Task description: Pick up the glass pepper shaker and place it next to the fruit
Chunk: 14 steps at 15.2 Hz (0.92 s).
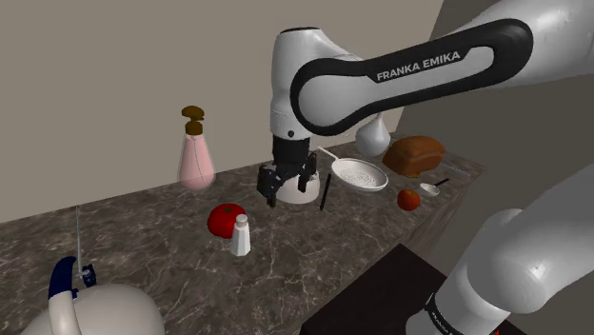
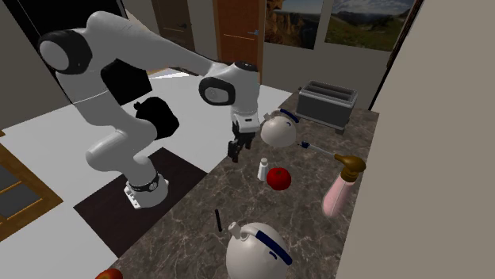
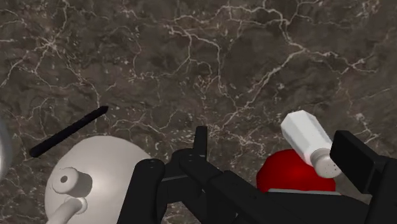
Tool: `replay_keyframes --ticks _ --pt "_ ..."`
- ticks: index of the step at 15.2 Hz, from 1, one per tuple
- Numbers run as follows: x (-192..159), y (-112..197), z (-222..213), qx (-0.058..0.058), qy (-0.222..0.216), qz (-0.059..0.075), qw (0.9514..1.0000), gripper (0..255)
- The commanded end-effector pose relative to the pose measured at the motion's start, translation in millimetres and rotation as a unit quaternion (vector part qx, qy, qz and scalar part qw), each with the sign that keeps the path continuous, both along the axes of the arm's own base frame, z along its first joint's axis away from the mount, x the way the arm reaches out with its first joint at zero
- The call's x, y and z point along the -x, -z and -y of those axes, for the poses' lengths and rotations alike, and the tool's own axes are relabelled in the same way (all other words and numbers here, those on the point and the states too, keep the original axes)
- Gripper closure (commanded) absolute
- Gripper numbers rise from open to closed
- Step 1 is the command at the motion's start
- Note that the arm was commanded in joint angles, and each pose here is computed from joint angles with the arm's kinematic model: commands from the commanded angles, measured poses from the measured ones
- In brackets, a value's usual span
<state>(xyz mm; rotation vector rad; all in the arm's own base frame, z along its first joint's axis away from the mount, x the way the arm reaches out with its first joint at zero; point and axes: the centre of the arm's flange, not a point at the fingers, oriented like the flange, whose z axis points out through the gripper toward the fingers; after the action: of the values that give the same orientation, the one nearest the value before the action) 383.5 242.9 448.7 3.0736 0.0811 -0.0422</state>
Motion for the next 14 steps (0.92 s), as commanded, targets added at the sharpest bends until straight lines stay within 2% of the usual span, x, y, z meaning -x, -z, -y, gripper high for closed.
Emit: replay_keyframes --ticks 1,8,14 --pt "-10 12 -21 0.004 0.0 0.009 1.0 0" --pt "-48 53 -96 0.023 -0.001 0.037 0.9991 0" --pt "-51 81 -95 0.023 -0.001 0.038 0.999 0"
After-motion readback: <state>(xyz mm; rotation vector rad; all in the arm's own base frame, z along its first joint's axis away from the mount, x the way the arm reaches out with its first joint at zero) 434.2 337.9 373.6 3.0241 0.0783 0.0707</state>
